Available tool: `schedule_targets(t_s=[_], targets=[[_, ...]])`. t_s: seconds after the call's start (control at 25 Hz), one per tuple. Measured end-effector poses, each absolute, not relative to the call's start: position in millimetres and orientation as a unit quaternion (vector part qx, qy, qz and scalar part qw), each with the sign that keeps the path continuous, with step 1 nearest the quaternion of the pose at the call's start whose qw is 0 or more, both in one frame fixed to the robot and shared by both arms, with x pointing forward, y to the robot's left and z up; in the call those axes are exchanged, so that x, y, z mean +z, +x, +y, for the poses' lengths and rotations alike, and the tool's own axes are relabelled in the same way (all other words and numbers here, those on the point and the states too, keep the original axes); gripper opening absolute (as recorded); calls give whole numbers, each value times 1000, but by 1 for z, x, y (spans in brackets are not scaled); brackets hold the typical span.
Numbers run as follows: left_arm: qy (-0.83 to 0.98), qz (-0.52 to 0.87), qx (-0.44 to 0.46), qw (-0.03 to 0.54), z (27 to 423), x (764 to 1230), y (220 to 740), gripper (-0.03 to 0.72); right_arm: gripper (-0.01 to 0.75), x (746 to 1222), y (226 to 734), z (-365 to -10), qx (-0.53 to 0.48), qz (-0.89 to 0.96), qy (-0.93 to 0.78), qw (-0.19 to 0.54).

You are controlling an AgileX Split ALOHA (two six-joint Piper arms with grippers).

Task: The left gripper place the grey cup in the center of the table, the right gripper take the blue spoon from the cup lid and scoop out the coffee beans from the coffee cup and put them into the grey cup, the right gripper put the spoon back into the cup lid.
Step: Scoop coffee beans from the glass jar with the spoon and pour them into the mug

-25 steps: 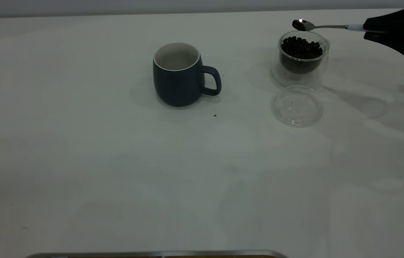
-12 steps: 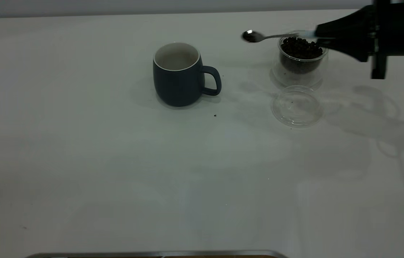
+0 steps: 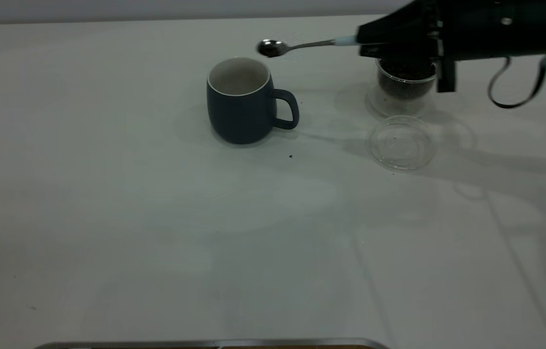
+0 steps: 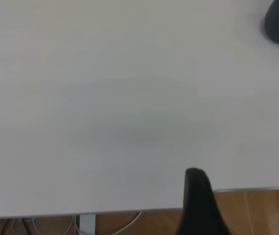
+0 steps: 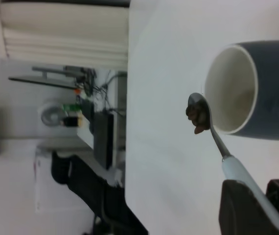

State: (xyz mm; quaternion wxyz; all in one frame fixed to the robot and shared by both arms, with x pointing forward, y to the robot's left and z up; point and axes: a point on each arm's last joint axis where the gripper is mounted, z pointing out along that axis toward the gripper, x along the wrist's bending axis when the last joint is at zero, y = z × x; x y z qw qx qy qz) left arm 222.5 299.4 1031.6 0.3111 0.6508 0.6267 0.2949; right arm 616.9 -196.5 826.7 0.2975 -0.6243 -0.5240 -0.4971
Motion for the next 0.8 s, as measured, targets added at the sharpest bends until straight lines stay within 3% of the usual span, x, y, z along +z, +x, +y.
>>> schedule_targets(t_s=[0.52, 0.8], targets=[[651, 627, 295, 311, 299, 1032, 223, 545, 113, 827, 640, -167, -469, -598, -621, 192], [651, 627, 295, 311, 299, 1032, 223, 545, 113, 829, 642, -165, -502, -730, -459, 69]])
